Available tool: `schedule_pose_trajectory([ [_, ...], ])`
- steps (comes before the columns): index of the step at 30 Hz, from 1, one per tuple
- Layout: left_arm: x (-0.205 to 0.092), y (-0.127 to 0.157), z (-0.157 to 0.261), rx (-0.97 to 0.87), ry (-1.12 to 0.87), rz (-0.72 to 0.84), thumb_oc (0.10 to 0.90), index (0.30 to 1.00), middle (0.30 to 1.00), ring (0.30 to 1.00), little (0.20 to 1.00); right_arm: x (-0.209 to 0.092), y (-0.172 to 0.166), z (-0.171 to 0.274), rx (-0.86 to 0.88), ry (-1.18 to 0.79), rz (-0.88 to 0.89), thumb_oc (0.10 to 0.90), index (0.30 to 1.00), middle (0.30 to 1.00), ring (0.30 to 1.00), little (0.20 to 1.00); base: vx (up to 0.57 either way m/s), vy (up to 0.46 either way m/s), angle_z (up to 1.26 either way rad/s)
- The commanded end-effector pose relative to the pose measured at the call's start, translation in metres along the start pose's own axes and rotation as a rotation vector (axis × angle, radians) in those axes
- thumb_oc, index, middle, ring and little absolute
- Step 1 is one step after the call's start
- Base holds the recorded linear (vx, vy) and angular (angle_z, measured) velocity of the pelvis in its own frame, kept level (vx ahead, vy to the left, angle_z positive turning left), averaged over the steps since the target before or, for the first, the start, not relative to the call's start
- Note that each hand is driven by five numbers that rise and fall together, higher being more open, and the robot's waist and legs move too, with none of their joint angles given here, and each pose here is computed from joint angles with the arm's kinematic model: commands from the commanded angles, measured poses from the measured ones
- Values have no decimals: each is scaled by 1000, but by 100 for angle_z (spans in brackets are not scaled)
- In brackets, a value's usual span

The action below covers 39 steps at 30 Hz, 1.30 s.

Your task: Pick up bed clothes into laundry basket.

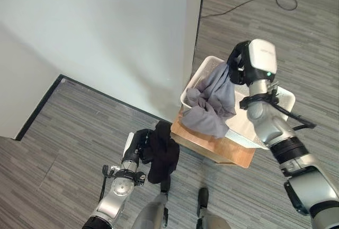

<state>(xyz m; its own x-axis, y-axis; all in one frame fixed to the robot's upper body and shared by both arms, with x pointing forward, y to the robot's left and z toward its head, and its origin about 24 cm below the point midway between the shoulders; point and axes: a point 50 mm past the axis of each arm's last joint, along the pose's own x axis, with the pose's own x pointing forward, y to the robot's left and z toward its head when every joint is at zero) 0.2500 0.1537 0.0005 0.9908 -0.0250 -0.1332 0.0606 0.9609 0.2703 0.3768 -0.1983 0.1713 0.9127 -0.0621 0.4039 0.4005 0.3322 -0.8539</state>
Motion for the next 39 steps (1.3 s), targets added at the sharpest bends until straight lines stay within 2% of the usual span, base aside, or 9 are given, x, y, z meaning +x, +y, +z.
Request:
schedule_pose_trajectory([
  [1,11,-7,52,-75,-270,8,400,300,300,300,300,25,-39,29,-17,-122,-162,400,300,300,300,300,-22,-20,10],
  [4,13,-8,52,-70,-270,16,400,300,300,300,300,19,-15,9,-84,-38,-63,428,342,342,342,342,-10,-13,16],
  [5,14,-7,54,-70,-279,18,400,300,300,300,300,18,-7,0,-86,9,-31,800,900,900,900,900,-18,-25,10],
  [12,21,15,71,-80,-346,107,400,300,300,300,300,21,-11,1,-7,28,-31,800,900,900,900,900,-8,-4,7],
  [18,14,49,114,-52,-551,273,400,300,300,300,300,-11,-58,18,94,-177,-263,800,900,900,900,900,54,-45,1],
  [26,0,67,173,46,-825,375,400,300,300,300,300,-37,-70,13,118,-224,-300,800,900,900,900,900,20,-43,-15],
  [33,-32,61,227,-90,-1104,251,400,300,300,300,300,-75,-38,-49,61,-11,-128,800,900,900,900,900,8,-45,-15],
  [36,-34,53,265,-100,-1245,195,400,300,300,300,300,-123,20,-91,160,227,136,800,900,900,900,900,-27,-25,-2],
  [39,-34,49,284,-90,-1303,162,400,300,300,300,300,-153,47,-105,189,319,285,800,900,900,900,900,-2,-17,-1],
])
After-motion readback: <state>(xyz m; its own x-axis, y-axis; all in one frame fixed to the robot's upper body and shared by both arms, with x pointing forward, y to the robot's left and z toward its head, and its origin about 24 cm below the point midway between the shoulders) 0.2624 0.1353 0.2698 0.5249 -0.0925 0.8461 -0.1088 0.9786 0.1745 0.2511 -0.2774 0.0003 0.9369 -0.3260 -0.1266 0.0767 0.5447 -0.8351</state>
